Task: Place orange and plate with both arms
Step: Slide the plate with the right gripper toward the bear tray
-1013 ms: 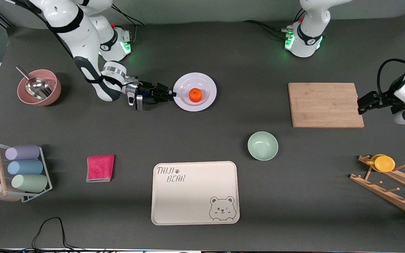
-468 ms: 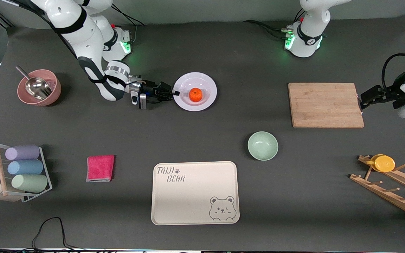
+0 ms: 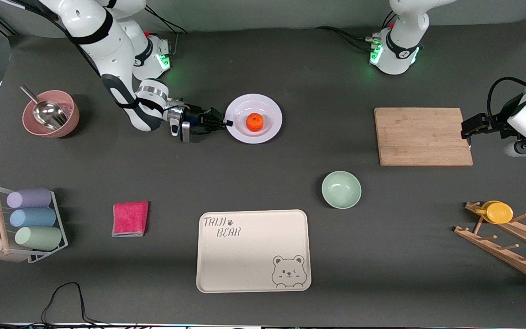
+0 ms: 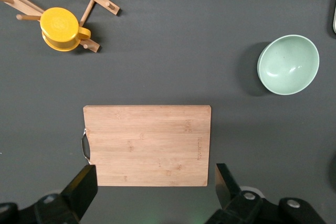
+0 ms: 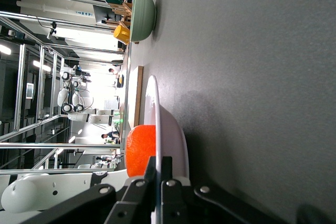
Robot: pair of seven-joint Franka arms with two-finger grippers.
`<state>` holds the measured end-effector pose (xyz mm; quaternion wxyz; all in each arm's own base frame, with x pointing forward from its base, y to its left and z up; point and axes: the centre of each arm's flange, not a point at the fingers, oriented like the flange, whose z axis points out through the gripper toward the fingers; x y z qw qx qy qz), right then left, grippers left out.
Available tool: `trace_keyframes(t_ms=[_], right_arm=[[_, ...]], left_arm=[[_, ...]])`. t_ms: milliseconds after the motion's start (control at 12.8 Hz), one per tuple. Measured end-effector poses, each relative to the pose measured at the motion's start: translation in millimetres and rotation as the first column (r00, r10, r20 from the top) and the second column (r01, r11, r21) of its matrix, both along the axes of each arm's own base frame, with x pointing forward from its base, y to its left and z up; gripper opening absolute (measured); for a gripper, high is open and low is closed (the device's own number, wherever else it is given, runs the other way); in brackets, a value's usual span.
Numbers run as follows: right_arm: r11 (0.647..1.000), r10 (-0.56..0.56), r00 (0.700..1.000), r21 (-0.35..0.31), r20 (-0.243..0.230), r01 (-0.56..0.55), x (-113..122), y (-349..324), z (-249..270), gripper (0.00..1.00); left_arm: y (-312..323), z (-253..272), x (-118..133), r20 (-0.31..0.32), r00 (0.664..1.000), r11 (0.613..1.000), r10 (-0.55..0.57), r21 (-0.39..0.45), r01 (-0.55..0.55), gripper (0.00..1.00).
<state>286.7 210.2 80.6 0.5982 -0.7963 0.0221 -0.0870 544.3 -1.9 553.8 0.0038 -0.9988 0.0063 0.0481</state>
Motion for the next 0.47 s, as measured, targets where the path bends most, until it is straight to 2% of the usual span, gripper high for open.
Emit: trace_keyframes(t_ms=[234, 468], right_arm=[[0.998, -0.036, 0.999, 0.048, 0.009, 0.036, 15.1, 0.3, 7.4, 0.04], [0.99, -0.078, 0.997, 0.12, -0.018, 0.08, 46.5, 3.6, 44.5, 0.04]], left_arm=[[-7.8, 22.7, -16.1, 0.019, 1.0, 1.0, -0.013, 0.013, 0.012, 1.0], [-7.0, 30.6, -25.2, 0.026, 0.998, 0.999, -0.051, 0.018, 0.05, 1.0]])
